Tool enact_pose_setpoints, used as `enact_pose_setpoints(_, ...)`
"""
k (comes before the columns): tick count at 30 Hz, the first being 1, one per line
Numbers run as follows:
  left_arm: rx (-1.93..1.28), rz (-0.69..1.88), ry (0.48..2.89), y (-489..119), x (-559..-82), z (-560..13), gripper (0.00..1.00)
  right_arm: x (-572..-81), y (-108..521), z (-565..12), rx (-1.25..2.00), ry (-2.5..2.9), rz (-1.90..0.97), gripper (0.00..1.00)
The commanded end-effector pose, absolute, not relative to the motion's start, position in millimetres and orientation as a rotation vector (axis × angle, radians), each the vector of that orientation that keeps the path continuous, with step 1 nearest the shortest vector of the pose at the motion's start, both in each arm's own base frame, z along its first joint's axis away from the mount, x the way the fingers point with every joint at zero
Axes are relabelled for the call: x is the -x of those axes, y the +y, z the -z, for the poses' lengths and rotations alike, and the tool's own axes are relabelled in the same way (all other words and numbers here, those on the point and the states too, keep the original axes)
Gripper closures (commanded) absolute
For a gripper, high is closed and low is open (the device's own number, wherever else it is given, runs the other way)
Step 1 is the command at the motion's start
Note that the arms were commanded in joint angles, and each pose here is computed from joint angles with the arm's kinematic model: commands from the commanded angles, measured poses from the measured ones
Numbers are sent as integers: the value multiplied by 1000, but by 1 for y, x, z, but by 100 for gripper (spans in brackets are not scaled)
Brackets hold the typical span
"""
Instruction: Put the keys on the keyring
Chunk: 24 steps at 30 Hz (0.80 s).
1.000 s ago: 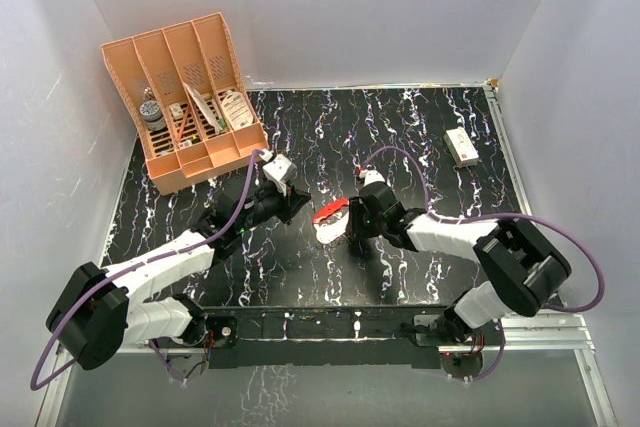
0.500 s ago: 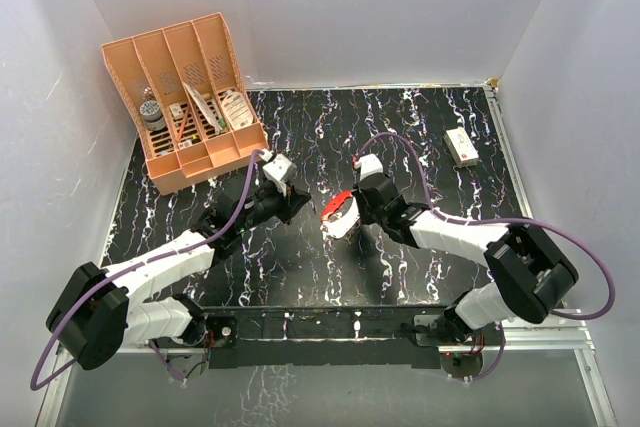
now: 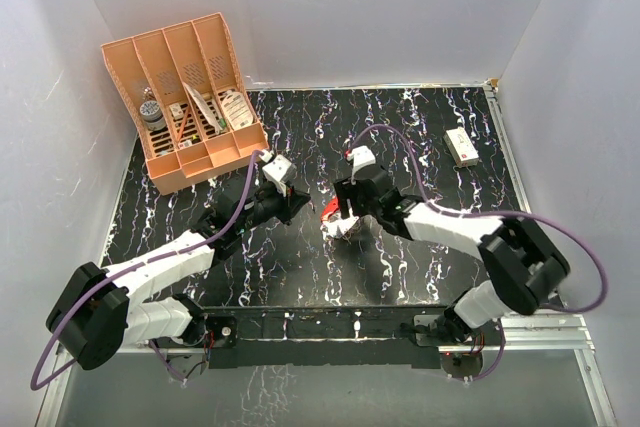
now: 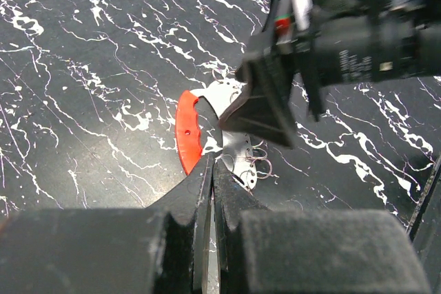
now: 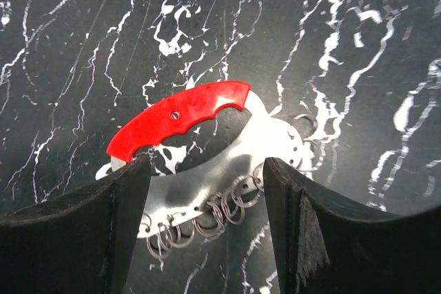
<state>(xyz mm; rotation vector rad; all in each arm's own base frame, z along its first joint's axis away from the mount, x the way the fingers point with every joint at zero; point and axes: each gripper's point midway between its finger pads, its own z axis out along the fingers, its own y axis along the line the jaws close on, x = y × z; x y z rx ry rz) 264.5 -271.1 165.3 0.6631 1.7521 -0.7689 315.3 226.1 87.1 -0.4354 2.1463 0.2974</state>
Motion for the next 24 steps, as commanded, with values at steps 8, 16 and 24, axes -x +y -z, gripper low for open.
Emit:
enact_pose_setpoints(8, -606, 724, 1705, -259, -265, -185, 100, -342, 274, -64, 389, 2235, -448, 38)
enact_pose_setpoints(16, -522, 650, 1719, -244, -274, -196, 100, -328, 305, -40, 441, 2313, -628, 42)
enact_pose_setpoints(24, -478, 601, 1735, -235, -282, -206, 100, -273, 333, -29, 570, 2356, -746, 42)
